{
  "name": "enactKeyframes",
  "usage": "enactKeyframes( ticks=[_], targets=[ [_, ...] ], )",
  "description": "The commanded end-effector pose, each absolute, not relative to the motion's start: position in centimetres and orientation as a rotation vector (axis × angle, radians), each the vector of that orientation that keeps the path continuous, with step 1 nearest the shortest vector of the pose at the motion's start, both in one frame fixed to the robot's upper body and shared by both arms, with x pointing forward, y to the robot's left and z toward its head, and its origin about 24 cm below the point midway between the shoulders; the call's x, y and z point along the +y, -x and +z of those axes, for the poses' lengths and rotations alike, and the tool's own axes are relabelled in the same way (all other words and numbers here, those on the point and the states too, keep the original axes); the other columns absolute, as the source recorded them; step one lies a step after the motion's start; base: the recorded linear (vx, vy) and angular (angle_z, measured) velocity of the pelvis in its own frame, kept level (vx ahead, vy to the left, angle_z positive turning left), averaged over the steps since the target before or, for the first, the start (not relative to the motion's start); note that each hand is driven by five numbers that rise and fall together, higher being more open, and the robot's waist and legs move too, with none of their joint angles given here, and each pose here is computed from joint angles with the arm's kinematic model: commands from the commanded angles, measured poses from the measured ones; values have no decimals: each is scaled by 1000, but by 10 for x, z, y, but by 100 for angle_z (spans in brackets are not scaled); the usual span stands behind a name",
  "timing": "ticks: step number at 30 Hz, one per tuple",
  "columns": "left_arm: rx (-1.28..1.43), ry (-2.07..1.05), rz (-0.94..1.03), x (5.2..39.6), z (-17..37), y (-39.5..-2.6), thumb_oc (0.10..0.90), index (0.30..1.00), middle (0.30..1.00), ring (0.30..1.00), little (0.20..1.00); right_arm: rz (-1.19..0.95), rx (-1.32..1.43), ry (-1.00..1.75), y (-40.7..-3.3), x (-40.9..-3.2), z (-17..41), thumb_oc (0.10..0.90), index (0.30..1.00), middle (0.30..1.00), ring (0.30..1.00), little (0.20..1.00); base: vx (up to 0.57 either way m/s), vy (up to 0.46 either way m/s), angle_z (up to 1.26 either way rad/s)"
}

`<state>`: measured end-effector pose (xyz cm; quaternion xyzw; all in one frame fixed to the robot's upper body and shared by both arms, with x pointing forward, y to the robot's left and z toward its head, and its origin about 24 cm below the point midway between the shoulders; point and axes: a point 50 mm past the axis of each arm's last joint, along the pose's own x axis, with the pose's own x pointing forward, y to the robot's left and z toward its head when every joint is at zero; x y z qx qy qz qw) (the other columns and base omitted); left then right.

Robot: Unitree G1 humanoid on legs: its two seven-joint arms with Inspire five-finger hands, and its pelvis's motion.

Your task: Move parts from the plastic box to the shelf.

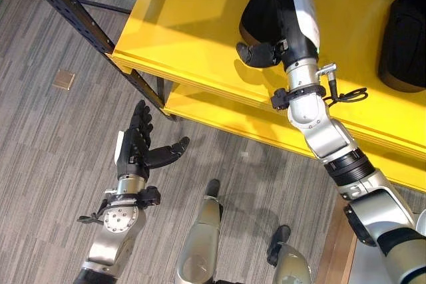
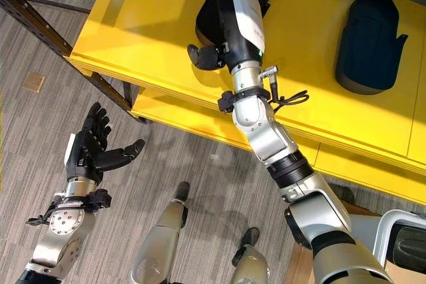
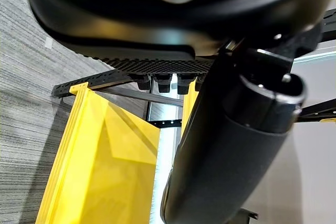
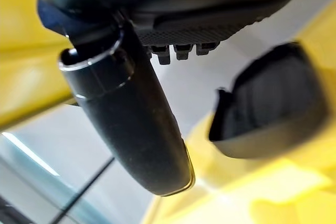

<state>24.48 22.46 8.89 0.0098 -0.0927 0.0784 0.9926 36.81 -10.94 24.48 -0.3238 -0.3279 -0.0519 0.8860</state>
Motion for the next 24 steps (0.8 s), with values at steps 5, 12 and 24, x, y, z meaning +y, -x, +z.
enactKeyframes(
  ticks=[5,12,24],
  targets=[
    [-411,-15,102,219,131,-236,900,1000,1000,1000,1000,-108,-788,579,-364,-107,273,900,1000,1000,1000,1000,0,0,0],
    [-409,-24,114,220,130,-237,900,1000,1000,1000,1000,-47,-728,592,-364,-105,254,900,1000,1000,1000,1000,0,0,0],
    [-408,-22,143,222,129,-236,900,1000,1000,1000,1000,-3,-692,683,-361,-111,238,900,1000,1000,1000,1000,0,0,0]
  ],
)
